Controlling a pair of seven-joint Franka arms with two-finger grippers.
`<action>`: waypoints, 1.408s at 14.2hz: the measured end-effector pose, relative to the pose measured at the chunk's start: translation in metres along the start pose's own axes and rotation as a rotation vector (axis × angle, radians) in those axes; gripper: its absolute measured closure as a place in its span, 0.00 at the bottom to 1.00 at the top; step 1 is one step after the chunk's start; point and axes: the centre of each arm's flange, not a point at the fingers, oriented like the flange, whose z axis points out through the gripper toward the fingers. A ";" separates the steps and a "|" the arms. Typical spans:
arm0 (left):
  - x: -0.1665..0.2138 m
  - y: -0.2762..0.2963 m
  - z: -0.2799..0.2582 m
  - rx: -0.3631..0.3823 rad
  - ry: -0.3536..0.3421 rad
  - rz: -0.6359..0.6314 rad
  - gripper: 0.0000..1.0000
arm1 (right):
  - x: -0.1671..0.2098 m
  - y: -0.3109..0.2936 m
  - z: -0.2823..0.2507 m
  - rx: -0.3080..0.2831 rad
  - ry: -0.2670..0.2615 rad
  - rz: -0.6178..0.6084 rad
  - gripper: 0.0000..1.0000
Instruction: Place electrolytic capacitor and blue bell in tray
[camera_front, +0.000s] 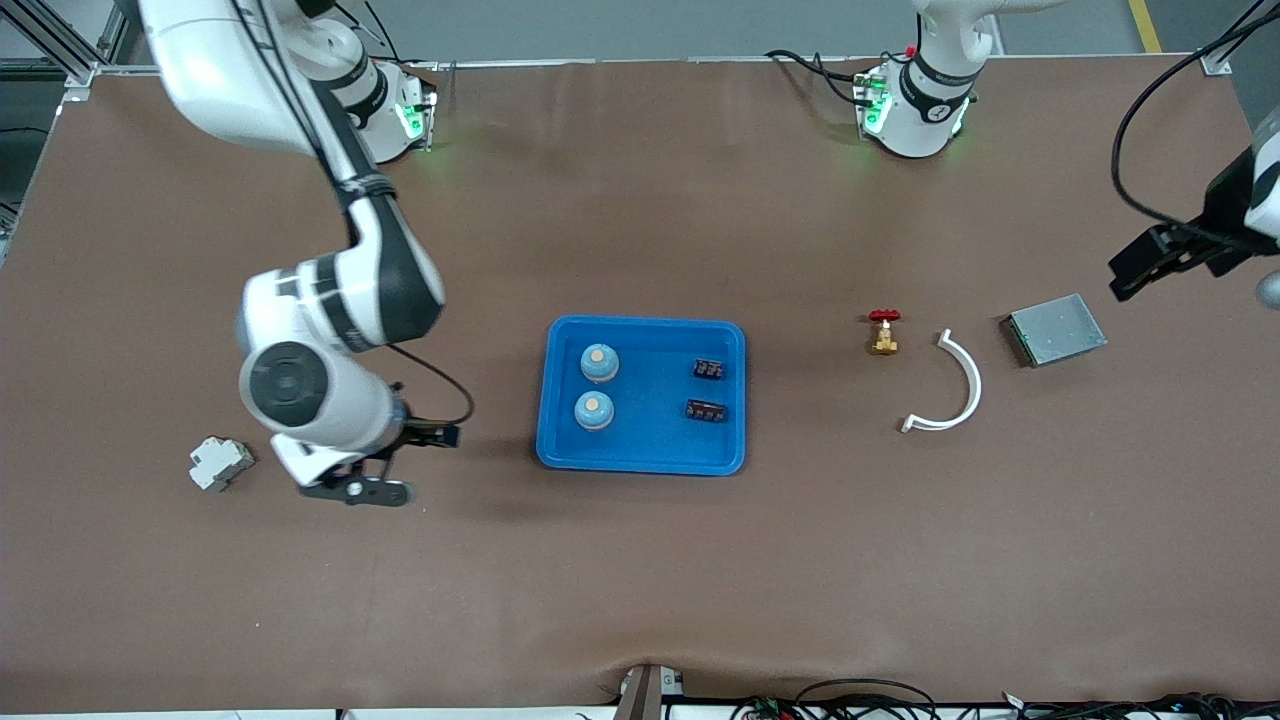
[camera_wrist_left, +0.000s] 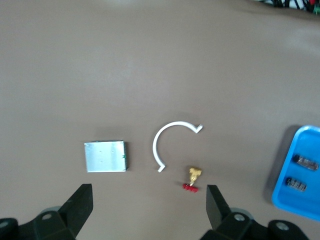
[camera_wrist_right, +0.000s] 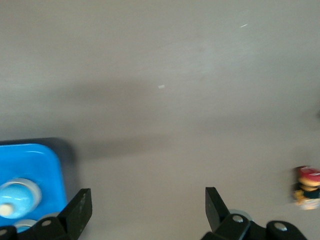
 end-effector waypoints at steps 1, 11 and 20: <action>-0.006 -0.008 -0.003 0.000 0.002 0.021 0.00 | 0.003 0.028 -0.006 0.005 -0.003 -0.028 0.00; -0.030 -0.011 -0.009 -0.046 -0.043 0.096 0.00 | -0.016 0.203 -0.074 0.048 -0.027 -0.077 0.00; -0.043 -0.014 -0.009 -0.055 -0.055 0.121 0.00 | -0.057 0.251 -0.154 0.069 0.087 -0.053 0.00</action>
